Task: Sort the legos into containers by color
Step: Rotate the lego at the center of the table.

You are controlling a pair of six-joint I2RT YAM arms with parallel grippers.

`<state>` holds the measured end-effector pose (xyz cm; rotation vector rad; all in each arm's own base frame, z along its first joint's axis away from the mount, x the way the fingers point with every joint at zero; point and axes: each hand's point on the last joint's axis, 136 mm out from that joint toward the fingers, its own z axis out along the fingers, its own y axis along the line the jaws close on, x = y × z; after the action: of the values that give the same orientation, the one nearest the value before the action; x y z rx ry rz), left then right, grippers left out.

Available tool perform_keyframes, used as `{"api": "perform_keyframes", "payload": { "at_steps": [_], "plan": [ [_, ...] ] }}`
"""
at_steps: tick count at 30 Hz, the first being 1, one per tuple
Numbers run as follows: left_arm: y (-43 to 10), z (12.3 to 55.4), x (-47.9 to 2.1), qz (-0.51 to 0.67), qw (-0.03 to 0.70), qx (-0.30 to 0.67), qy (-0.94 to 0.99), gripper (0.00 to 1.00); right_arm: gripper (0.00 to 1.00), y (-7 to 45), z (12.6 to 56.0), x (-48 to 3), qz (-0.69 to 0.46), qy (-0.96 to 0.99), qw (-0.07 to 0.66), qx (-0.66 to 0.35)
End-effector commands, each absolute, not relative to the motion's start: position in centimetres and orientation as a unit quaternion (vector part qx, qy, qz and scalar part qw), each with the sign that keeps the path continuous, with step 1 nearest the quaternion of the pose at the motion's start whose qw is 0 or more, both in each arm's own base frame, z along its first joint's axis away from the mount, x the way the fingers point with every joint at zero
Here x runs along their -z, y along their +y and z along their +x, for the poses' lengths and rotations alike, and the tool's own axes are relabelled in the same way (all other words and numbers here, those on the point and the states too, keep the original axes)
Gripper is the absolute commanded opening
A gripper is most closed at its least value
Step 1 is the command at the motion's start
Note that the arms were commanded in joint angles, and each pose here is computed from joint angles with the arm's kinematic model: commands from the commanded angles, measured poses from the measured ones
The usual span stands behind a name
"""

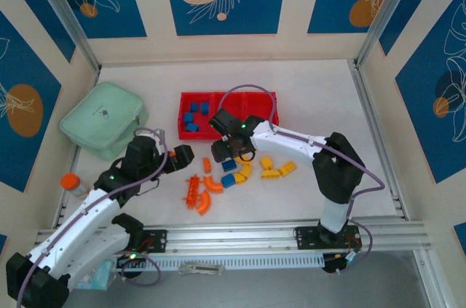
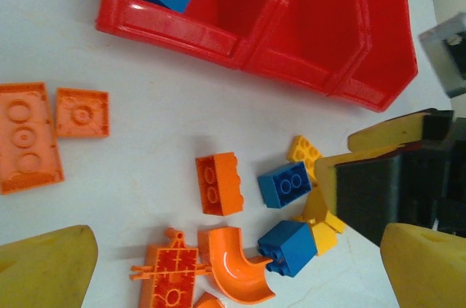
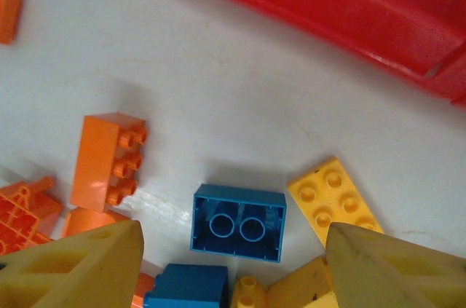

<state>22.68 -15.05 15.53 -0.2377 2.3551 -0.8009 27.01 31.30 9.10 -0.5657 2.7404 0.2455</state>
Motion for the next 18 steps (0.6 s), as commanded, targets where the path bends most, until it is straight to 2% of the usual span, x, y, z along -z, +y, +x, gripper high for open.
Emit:
{"api": "perform_keyframes", "payload": {
  "at_steps": [1, 18],
  "plan": [
    [-15.4, 22.9, -15.3, -0.102, 0.328, 0.307, 0.888, 0.99, 0.68, 32.1, 26.6, -9.3, -0.188, 0.962, 0.168, -0.106],
    [-16.3, 22.9, -14.1, -0.104, 0.322, 0.298, 0.893, 0.99, 0.72, 32.3, 26.7, -3.6, -0.201, 0.969, 0.133, -0.053]
  ]
}}
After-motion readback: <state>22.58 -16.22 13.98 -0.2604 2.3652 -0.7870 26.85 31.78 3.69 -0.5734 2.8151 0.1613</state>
